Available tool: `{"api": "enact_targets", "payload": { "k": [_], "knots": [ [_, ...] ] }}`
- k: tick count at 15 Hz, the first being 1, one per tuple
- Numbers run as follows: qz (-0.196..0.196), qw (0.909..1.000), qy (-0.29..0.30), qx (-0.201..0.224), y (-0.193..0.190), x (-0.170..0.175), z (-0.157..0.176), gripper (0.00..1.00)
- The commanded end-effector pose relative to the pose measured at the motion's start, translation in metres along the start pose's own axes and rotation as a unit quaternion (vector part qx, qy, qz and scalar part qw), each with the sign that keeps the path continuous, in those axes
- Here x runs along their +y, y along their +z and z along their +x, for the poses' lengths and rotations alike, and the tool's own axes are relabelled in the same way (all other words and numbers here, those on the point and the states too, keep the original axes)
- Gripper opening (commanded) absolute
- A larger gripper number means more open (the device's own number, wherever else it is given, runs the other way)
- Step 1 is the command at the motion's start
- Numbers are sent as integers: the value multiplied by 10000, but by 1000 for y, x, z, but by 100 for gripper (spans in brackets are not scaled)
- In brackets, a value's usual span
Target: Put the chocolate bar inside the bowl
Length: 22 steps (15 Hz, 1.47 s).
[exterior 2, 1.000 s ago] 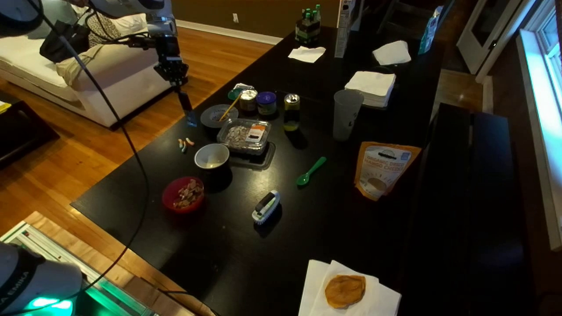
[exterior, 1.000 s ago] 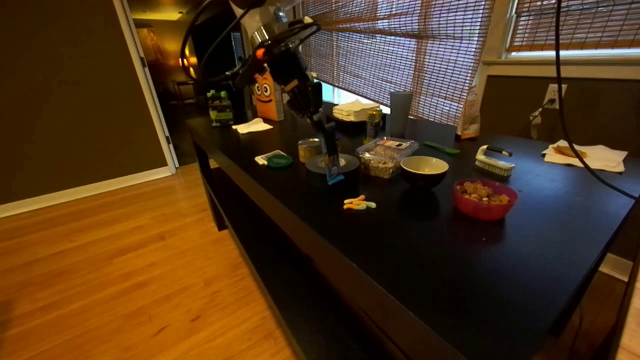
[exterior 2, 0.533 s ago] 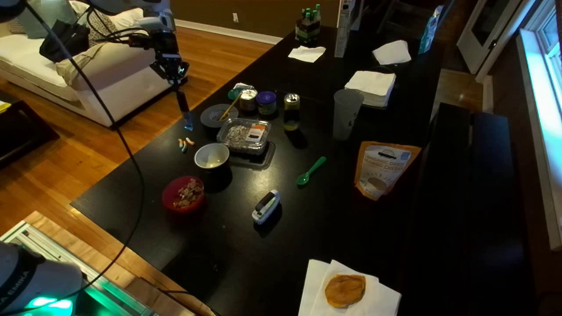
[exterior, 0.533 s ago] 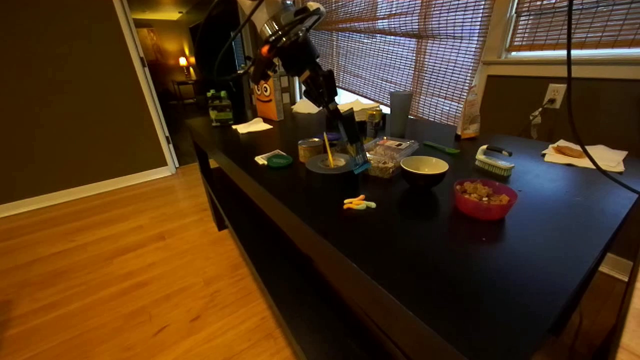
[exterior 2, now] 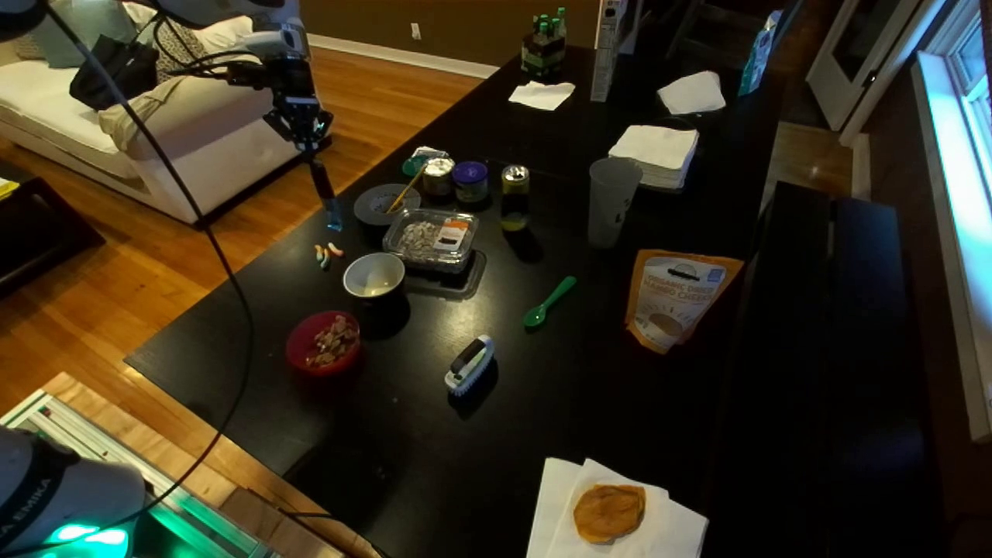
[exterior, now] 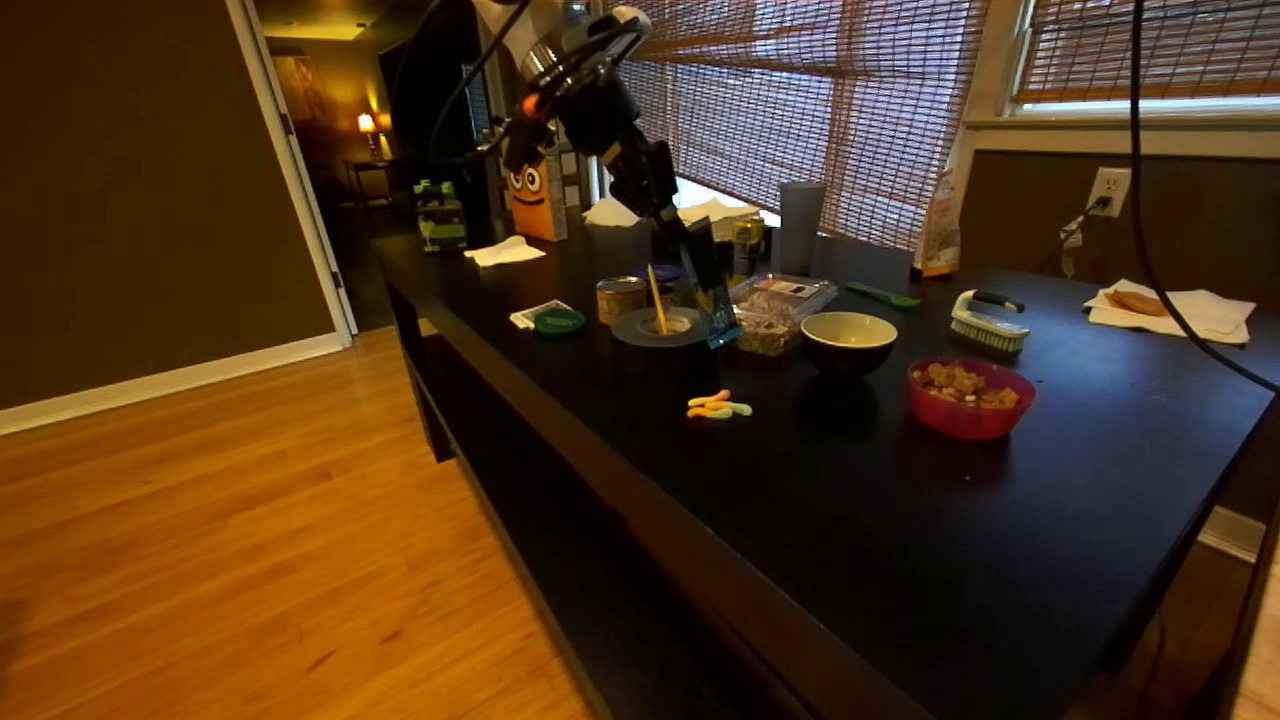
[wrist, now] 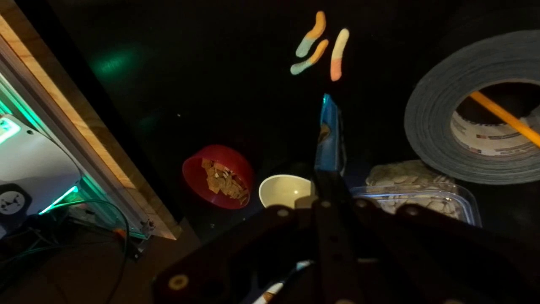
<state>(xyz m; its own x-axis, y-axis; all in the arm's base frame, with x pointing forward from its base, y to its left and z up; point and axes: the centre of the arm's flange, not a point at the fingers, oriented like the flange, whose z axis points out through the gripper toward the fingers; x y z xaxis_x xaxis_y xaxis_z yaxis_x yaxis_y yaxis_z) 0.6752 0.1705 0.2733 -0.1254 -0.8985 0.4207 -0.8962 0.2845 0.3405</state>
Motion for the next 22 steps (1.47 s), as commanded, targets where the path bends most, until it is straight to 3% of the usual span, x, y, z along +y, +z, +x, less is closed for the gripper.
{"api": "enact_targets", "payload": {
  "k": [1,12,22],
  "knots": [
    [-164,9992,331,136,3,-2,27,0],
    [-976,9888,1108,209,14,3,109,0],
    [-1537,9815,1130,185,58,-5,151,0]
  ]
}}
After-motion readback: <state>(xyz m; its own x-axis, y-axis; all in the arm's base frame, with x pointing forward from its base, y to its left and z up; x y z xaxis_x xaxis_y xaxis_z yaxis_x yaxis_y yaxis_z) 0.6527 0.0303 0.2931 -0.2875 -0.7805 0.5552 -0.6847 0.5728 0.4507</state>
